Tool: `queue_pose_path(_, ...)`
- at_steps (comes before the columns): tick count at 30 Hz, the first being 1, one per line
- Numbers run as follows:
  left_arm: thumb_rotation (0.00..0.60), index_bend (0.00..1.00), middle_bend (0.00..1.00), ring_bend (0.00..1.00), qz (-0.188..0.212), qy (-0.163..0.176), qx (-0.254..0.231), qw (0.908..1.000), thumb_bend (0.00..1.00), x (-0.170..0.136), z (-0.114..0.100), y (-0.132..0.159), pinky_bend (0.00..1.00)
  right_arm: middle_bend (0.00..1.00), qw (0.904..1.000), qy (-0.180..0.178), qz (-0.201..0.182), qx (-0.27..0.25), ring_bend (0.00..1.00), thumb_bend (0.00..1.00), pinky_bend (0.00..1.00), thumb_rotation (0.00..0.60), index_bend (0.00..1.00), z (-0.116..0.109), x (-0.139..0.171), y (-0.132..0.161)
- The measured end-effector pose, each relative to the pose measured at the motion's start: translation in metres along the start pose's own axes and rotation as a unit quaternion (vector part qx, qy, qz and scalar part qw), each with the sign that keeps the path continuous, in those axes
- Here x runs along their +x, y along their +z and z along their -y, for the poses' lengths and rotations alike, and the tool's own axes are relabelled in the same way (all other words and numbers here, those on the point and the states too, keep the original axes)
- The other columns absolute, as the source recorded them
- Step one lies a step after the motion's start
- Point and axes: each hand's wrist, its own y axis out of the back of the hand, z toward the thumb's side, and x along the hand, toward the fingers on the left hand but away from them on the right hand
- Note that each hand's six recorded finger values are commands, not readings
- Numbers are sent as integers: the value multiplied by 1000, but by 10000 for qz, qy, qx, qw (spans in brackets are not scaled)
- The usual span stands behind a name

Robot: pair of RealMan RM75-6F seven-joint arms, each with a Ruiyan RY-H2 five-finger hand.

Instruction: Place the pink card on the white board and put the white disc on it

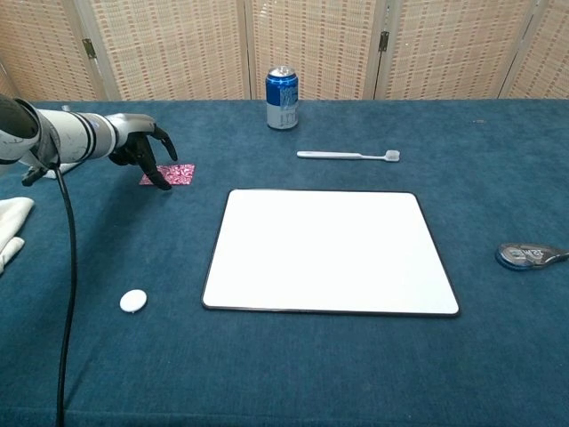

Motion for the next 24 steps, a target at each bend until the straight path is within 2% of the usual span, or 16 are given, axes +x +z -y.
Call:
queue_pose_path(4,600,309,1000,1000,15,-63,57,10000,224,1,5,0,1000,0,9999,-103,109,44,0,317,0,600,0,-1,-1,-2)
queue_pose_path(14,600,336,1000,1000,-39,22,46,10000,224,4,3,-4,1000,0,10000,-22,20,-5,0,317,0,600,0,-1,2,-1)
queue_pose_path(24,600,411,1000,1000,-15,98,60,9999,227,7,1,-7,1000,0,10000,-2,15,20,0,317,0,600,0,0,2,0)
